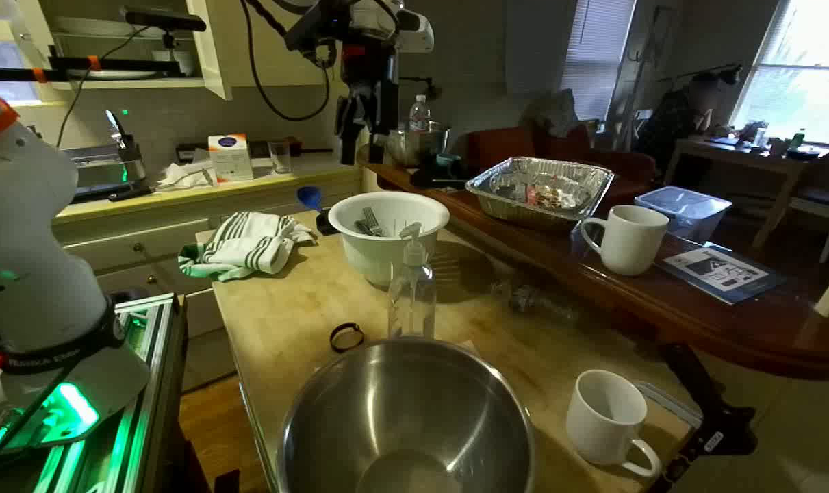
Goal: Put the silver bowl on the tabletop.
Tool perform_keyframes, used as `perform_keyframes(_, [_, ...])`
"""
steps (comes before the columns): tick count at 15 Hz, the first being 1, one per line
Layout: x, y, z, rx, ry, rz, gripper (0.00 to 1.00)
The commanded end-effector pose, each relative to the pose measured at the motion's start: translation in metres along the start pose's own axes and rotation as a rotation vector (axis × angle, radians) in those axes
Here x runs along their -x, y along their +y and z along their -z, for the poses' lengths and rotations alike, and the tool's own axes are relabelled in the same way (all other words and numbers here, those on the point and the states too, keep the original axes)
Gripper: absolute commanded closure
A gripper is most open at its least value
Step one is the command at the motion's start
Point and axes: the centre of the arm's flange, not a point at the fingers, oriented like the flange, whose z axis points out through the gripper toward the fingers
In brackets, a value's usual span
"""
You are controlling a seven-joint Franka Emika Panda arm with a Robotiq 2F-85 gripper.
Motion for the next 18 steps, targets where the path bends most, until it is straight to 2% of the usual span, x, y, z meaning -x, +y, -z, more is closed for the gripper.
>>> perform_keyframes(1, [0.000,0.000,0.000,0.000,0.000,0.000,0.00])
perform_keyframes(12, [0.000,0.000,0.000,0.000,0.000,0.000,0.00])
perform_keyframes(14, [-0.022,-0.016,0.027,0.062,0.153,0.014,0.00])
perform_keyframes(18, [-0.080,-0.073,0.103,0.104,0.403,0.094,0.00])
